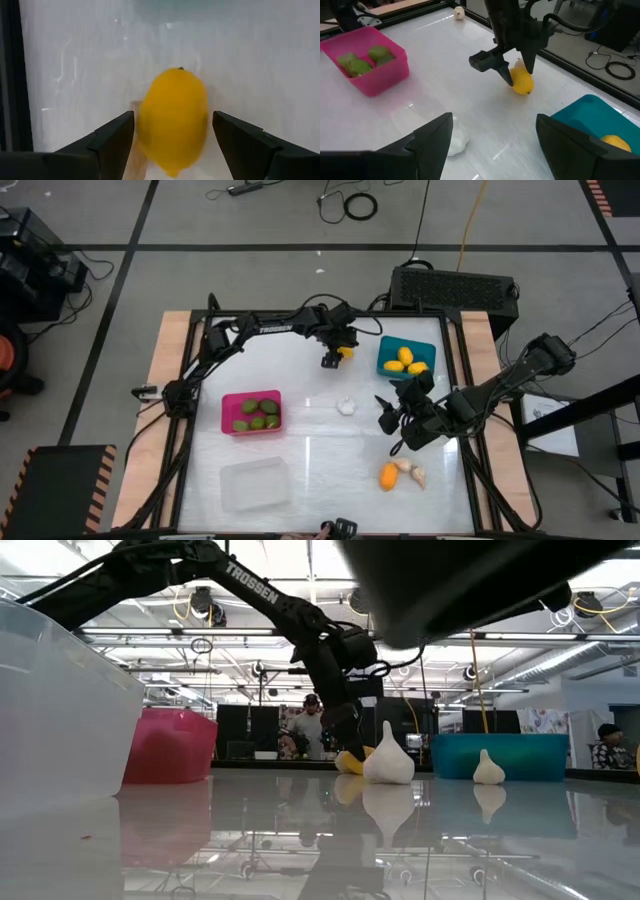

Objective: Sort produce into baskets
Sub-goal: Put the lemon into the blue bin

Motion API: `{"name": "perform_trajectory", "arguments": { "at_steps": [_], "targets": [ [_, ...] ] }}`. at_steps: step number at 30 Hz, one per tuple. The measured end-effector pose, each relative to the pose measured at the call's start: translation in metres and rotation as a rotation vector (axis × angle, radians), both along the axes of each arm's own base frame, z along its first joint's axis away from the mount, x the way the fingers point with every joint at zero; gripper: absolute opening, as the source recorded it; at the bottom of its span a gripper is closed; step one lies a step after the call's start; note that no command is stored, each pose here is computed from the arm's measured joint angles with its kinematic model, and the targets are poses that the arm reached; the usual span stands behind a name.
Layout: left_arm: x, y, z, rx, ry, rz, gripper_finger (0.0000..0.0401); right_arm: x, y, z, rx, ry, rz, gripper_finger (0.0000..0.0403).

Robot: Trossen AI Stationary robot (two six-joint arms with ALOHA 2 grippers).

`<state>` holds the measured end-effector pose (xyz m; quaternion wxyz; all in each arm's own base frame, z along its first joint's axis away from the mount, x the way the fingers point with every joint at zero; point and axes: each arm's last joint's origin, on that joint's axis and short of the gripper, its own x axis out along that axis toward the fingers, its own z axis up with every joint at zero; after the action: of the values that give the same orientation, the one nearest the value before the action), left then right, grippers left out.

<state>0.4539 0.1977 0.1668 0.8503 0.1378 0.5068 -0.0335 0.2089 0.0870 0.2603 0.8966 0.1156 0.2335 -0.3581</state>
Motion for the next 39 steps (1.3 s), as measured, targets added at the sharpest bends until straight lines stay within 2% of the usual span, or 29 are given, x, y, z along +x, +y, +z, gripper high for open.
{"name": "perform_trajectory", "arguments": {
  "at_steps": [24,33,39],
  "targets": [
    [0.0008,0.001,-0.0039,0.018,0.01,0.014,0.0275,0.0014,0.0006,0.0009,-0.007,-0.006,0.01,0.0279],
    [0.0007,0.0026,-0.0037,0.059,0.021,0.038,0.0213,0.0014,0.0006,0.0009,-0.012,-0.004,0.011,0.0279],
    [0.0009,0.0026,-0.0036,0.056,0.018,0.049,0.0207,0.0014,0.0006,0.0009,-0.016,0.0,0.015,0.0279]
  ]
}}
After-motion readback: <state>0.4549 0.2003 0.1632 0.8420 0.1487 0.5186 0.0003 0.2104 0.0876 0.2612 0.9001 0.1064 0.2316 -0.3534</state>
